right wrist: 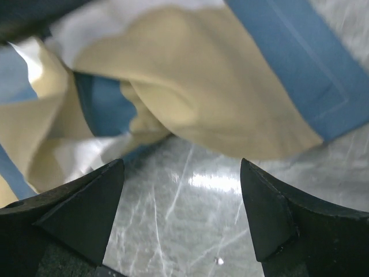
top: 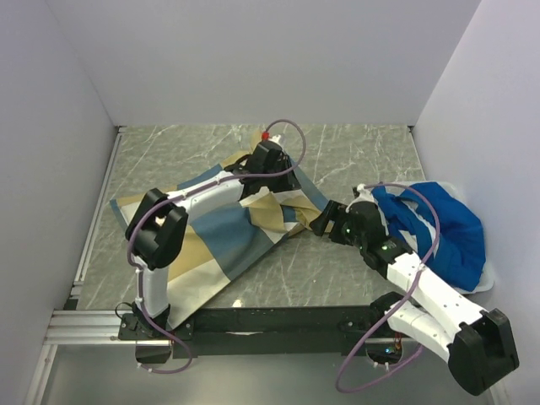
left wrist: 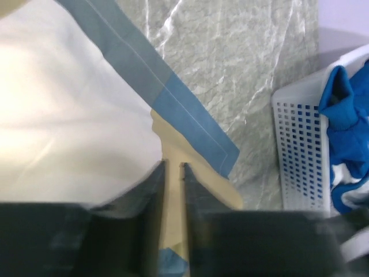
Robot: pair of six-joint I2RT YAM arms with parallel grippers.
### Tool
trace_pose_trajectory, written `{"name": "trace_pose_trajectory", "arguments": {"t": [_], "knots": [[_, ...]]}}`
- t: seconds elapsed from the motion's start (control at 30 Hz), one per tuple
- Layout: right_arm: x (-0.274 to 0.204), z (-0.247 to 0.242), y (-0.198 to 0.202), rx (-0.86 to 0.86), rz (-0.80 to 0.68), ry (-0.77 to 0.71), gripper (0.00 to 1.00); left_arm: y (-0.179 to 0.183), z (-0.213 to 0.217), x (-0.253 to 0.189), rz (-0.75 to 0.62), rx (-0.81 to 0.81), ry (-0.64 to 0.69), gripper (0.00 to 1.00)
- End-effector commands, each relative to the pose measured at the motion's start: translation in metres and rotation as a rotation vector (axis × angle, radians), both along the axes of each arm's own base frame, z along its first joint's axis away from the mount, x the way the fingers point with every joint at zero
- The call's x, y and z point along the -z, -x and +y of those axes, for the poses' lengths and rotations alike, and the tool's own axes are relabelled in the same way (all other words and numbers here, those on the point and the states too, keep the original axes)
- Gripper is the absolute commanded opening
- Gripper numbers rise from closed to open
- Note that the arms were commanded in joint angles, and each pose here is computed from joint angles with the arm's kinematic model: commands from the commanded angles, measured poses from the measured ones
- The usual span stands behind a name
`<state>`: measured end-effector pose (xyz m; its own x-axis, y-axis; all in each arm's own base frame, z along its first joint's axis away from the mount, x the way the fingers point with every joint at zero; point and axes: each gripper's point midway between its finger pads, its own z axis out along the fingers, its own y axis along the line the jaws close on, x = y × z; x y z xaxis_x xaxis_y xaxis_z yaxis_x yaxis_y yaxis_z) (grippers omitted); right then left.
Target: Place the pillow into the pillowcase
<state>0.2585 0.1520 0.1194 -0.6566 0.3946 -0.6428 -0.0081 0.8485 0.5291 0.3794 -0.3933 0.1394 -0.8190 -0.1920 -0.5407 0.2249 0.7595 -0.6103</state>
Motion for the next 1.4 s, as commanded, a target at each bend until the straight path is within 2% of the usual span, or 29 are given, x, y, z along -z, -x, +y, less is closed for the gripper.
{"name": "trace_pose_trajectory", "arguments": {"t": [0.0,0.07,0.1,0.13,0.17,0.2,0.3,0.37,0.4,0.43,0.47,0.53,0.57,0.63,0.67,0.9,1.07,1.1,1.17,1.23,1.27,1.3,1.33,1.37], "knots": [[-0.019,0.018,-0.001,-0.027,-0.065,-0.137,0.86,0.006,0.010,-0.092,-0.162,-0.018,0.116,0.48],[-0.024,0.023,0.002,-0.057,-0.086,-0.157,0.82,0.015,0.033,-0.086,-0.156,-0.074,0.076,0.54],[-0.029,0.024,0.002,-0.062,-0.106,-0.149,0.81,0.025,0.046,-0.110,-0.183,-0.107,0.107,0.58],[-0.037,0.026,0.002,-0.082,-0.154,-0.114,0.82,0.033,0.056,-0.113,-0.180,-0.124,0.110,0.60],[-0.041,0.030,0.004,-0.103,-0.181,-0.093,0.82,0.039,0.085,-0.113,-0.195,-0.221,0.072,0.63],[-0.053,0.032,0.002,-0.107,-0.206,-0.074,0.82,0.045,0.098,-0.114,-0.180,-0.279,0.082,0.67],[-0.084,0.047,0.000,-0.161,-0.304,-0.006,0.84,0.066,0.146,-0.115,-0.185,-0.417,0.110,0.71],[-0.086,0.063,-0.005,-0.244,-0.302,0.047,0.85,0.077,0.180,-0.117,-0.197,-0.504,0.131,0.73],[-0.101,0.069,-0.012,-0.255,-0.314,0.055,0.85,0.081,0.194,-0.113,-0.180,-0.552,0.129,0.75],[-0.088,0.076,-0.020,-0.290,-0.280,0.100,0.86,0.084,0.209,-0.104,-0.173,-0.594,0.116,0.76],[-0.086,0.085,-0.021,-0.338,-0.264,0.106,0.86,0.090,0.223,-0.116,-0.190,-0.640,0.153,0.77],[-0.078,0.098,-0.030,-0.390,-0.202,0.152,0.86,0.096,0.258,-0.101,-0.169,-0.764,0.105,0.84],[-0.074,0.102,-0.033,-0.405,-0.181,0.164,0.87,0.102,0.269,-0.108,-0.176,-0.809,0.148,0.86],[-0.066,0.111,-0.042,-0.428,-0.142,0.192,0.87,0.106,0.296,-0.096,-0.164,-0.907,0.122,0.91],[-0.064,0.114,-0.045,-0.442,-0.134,0.203,0.88,0.109,0.304,-0.098,-0.165,-0.943,0.148,0.92],[-0.059,0.162,-0.101,-0.539,-0.150,0.253,0.88,0.106,0.351,-0.068,-0.105,-1.094,0.105,0.97],[-0.057,0.194,-0.120,-0.625,-0.123,0.196,0.85,0.096,0.366,-0.052,-0.072,-1.091,0.102,0.96],[-0.040,0.198,-0.123,-0.640,-0.083,0.209,0.83,0.093,0.376,-0.052,-0.075,-1.111,0.103,0.95],[-0.041,0.204,-0.129,-0.664,-0.066,0.200,0.77,0.083,0.376,-0.055,-0.077,-1.079,0.109,0.93],[-0.033,0.204,-0.136,-0.671,-0.041,0.194,0.59,0.073,0.382,-0.060,-0.092,-1.075,0.110,0.93],[-0.040,0.196,-0.147,-0.655,-0.039,0.179,0.48,0.066,0.377,-0.055,-0.068,-1.037,0.101,0.92],[-0.038,0.189,-0.158,-0.618,-0.028,0.173,0.23,0.056,0.375,-0.062,-0.098,-1.017,0.118,0.92],[-0.040,0.174,-0.172,-0.559,-0.018,0.173,0.08,0.049,0.373,-0.069,-0.109,-0.998,0.124,0.91],[-0.046,0.143,-0.201,-0.455,-0.019,0.167,0.00,0.040,0.371,-0.061,-0.076,-0.987,0.107,0.91]]}}
